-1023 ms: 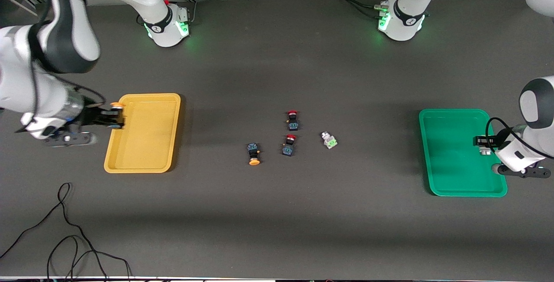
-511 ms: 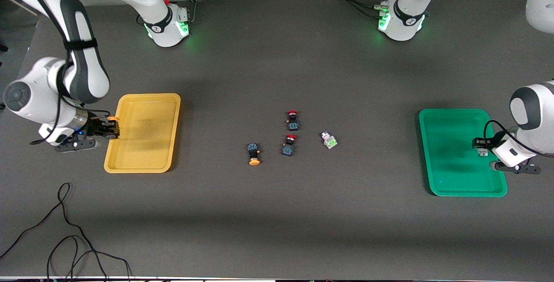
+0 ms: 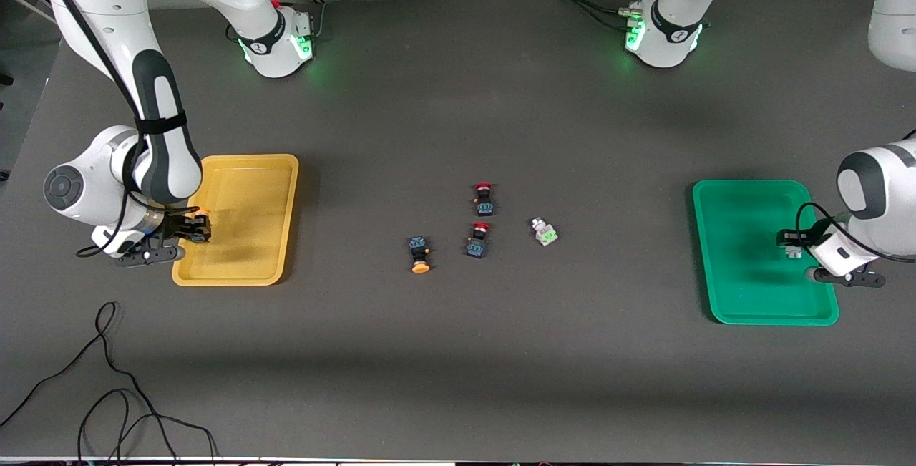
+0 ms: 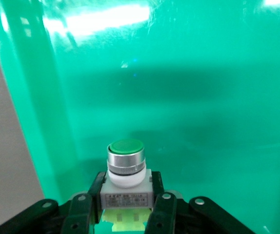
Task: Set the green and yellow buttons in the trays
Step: 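Lower both buttons into the trays and open both grippers, then reach the left gripper to the second green button while the right reaches orange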
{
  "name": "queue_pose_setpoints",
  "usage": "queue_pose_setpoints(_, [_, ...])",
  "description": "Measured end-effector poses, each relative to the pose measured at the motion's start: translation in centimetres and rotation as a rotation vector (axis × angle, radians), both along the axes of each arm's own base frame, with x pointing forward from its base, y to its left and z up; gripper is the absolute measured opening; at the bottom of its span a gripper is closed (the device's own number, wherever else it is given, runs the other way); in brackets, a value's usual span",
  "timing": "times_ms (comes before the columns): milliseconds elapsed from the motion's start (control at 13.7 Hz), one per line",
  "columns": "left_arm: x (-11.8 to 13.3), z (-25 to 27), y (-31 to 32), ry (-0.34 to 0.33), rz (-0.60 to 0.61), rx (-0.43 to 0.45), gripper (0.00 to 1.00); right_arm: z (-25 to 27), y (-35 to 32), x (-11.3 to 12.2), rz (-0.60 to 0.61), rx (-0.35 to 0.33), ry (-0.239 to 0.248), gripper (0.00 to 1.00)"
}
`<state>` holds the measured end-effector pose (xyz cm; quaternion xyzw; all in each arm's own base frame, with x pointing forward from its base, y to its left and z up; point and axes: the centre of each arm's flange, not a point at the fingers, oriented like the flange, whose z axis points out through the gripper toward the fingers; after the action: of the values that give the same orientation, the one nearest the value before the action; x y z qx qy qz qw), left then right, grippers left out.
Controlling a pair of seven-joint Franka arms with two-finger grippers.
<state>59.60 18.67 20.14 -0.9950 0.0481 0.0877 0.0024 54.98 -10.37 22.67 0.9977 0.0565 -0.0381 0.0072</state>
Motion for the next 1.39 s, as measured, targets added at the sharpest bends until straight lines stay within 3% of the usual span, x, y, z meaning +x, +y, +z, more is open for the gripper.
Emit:
queue_pose_setpoints(219, [-0.2, -1.0, 0.1, 0.008, 0.011, -0.011, 0.41, 0.9, 0.2, 0.9, -0.001, 0.004, -0.019, 0.84])
queue_pose_setpoints(292, [-0.2, -1.0, 0.1, 0.007, 0.011, -0.011, 0.48, 1.5, 0.6, 1.4, -0.002, 0.019, -0.011, 0.96])
queue_pose_setpoints(365, [-0.1, -0.9, 0.1, 0.005, 0.011, -0.011, 0.56, 2.7, 1.1, 2.0, -0.005, 0.042, 0.006, 1.0])
queue_pose_setpoints(658, [0.3, 0.5, -0.3, 0.01, 0.008, -0.017, 0.99, 11.9, 3.8, 6.4, -0.024, 0.075, 0.055, 1.0])
queue_pose_setpoints(950, [1.2, 7.1, -2.9, 0.072, 0.026, -0.098, 1.0, 16.3, 13.7, 8.2, -0.091, 0.058, 0.049, 1.0])
queue_pose_setpoints(1169, [1.9, 11.7, -5.8, 0.109, 0.06, -0.164, 0.97, 15.8, 25.2, 7.8, -0.183, 0.044, 0.033, 1.0])
queue_pose_setpoints(1388, [2.8, 13.6, -11.0, 0.152, 0.151, -0.162, 0.97, 13.5, 36.4, 7.0, -0.246, 0.072, -0.009, 1.0])
